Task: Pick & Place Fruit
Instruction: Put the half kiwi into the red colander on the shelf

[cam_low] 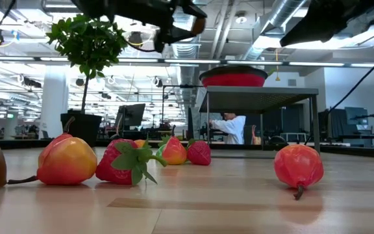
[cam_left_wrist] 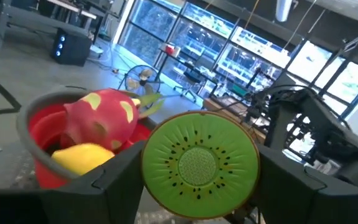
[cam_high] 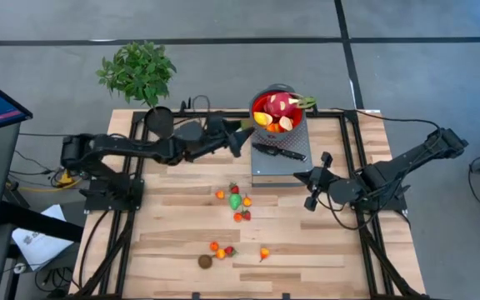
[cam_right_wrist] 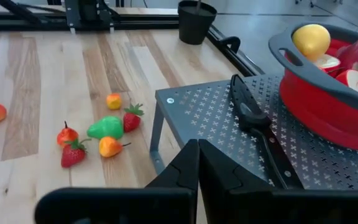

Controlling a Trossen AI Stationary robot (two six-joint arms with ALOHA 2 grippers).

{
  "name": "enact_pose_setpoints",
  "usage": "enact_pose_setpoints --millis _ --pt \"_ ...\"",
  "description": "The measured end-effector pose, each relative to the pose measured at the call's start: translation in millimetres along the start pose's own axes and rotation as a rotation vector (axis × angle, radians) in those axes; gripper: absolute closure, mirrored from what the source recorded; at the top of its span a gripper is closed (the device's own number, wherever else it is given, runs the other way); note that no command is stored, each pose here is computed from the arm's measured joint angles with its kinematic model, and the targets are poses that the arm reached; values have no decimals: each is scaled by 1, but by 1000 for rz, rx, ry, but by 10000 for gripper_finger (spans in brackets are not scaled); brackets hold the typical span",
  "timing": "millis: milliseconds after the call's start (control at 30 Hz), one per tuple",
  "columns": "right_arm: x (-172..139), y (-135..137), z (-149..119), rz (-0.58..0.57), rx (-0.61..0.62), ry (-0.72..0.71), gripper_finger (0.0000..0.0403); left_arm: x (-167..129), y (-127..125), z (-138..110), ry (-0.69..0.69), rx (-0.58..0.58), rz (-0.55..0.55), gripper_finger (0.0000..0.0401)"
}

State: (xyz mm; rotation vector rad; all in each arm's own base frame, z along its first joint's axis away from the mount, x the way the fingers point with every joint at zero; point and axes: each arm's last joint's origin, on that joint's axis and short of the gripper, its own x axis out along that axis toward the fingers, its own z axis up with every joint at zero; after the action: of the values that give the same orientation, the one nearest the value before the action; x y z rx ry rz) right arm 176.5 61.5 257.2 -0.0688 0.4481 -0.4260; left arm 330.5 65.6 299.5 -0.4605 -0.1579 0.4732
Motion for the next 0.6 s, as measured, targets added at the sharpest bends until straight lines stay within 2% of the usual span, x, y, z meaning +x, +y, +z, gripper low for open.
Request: enact_pose_setpoints --millis 167,400,600 --pt "0 0 0 -1 -15 3 403 25 8 0 2 4 16 168" --pt "0 0 -1 -2 -31 5 403 52 11 0 2 48 4 139" --pt "0 0 -1 -2 -44 5 403 71 14 2 -17 104 15 182"
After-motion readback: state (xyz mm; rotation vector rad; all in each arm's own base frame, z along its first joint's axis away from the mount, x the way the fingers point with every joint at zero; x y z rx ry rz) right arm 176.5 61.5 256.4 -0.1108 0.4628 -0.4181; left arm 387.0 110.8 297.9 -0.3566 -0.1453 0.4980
